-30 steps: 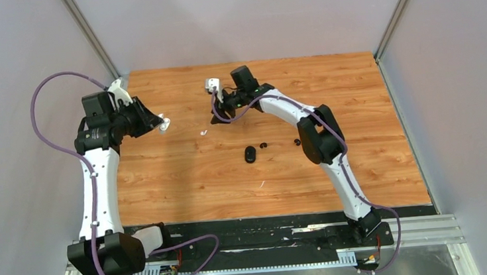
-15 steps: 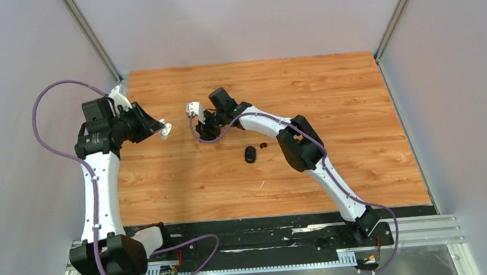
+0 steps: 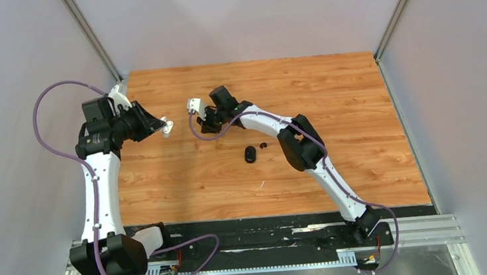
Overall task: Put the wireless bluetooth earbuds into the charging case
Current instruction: Pick up the earbud from the center of the board.
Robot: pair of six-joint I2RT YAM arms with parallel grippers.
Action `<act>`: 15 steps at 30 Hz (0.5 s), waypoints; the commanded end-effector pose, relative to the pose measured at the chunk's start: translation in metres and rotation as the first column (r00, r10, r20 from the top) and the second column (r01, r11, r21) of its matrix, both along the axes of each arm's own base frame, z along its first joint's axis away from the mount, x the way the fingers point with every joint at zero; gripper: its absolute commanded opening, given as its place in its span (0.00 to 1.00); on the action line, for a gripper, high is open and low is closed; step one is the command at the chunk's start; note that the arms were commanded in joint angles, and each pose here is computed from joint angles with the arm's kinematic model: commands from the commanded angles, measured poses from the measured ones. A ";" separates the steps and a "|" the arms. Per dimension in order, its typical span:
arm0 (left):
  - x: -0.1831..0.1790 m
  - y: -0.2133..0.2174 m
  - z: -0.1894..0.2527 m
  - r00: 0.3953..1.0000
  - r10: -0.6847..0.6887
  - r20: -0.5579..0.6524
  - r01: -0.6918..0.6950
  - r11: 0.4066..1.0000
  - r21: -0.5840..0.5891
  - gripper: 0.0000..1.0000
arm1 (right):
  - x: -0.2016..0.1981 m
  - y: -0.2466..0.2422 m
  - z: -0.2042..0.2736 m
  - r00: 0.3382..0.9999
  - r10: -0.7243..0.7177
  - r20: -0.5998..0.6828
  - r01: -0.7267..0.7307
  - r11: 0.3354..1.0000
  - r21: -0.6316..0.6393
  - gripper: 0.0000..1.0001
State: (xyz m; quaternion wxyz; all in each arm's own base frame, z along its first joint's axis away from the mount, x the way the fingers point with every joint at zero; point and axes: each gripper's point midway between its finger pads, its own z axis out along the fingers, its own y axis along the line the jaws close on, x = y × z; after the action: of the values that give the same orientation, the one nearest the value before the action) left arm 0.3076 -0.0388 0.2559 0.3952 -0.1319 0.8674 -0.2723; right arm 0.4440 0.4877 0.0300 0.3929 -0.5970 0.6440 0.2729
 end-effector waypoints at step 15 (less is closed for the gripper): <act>0.015 -0.008 0.010 0.995 -0.034 0.089 0.040 0.997 -0.068 0.00 | -0.071 -0.076 0.140 0.757 -0.326 -0.566 0.443 0.893 0.077 0.00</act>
State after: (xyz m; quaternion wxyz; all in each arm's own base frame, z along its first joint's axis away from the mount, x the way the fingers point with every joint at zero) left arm 0.3142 -0.0446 0.2555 0.4043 -0.1256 0.8563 -0.2959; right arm 0.3948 0.4313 0.1030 0.3134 -0.4136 0.7811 0.3473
